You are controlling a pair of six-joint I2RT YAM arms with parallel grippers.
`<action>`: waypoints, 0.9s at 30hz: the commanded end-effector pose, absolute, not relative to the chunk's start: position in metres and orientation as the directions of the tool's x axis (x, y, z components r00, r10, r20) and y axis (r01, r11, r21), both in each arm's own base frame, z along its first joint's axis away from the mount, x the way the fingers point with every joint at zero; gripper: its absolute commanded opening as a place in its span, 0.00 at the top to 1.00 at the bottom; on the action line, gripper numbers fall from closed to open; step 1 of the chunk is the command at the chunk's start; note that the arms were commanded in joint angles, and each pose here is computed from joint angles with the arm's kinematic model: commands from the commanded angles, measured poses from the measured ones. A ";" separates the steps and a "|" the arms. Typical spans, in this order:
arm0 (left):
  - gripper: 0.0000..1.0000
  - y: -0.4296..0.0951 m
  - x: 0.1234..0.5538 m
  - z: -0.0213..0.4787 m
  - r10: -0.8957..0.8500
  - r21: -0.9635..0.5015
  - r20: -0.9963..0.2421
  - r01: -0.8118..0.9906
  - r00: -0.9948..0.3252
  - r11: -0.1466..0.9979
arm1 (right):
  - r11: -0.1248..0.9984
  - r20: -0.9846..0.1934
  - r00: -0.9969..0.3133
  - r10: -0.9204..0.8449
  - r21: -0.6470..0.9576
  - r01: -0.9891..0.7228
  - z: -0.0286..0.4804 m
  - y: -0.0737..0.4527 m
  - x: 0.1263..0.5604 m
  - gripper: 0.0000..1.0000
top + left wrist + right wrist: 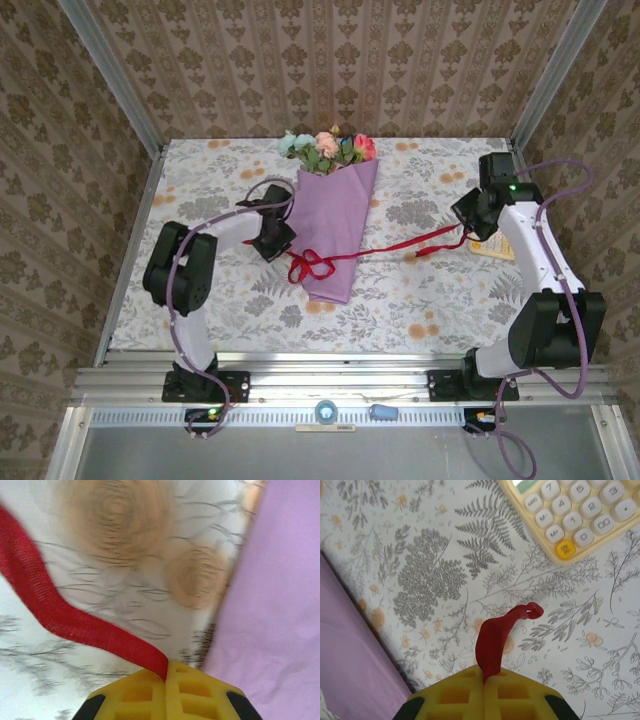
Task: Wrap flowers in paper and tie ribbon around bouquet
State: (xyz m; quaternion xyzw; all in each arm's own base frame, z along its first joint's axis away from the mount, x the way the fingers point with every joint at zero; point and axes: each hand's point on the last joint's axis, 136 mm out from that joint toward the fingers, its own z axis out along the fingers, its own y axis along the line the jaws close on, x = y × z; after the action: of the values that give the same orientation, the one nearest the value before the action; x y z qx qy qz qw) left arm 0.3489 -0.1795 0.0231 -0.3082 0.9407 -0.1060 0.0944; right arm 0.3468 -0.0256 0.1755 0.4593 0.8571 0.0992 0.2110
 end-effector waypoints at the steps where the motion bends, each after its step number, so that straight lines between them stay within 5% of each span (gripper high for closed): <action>1: 1.00 -0.139 0.351 0.047 -0.665 -0.281 -0.174 -0.611 -0.726 0.740 | 0.573 -0.295 -0.493 0.819 0.371 0.731 0.186 -0.032 0.355 1.00; 21: 1.00 -0.003 0.284 0.124 -0.857 -0.324 -0.310 -0.802 -0.412 0.502 | 0.472 -0.324 -0.377 0.868 0.302 0.828 0.181 -0.099 0.350 1.00; 27: 1.00 -0.012 0.290 0.125 -0.878 -0.381 -0.246 -0.792 -0.410 0.477 | 0.469 -0.327 -0.368 0.870 0.321 0.823 0.188 -0.098 0.350 1.00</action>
State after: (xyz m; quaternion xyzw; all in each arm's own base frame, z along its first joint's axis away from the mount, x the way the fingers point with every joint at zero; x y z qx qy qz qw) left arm 0.2941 -0.0045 0.1343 -0.4937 0.8318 -0.0932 0.2360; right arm 0.3530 -0.0986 0.1817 0.5187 0.8219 0.0598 0.2276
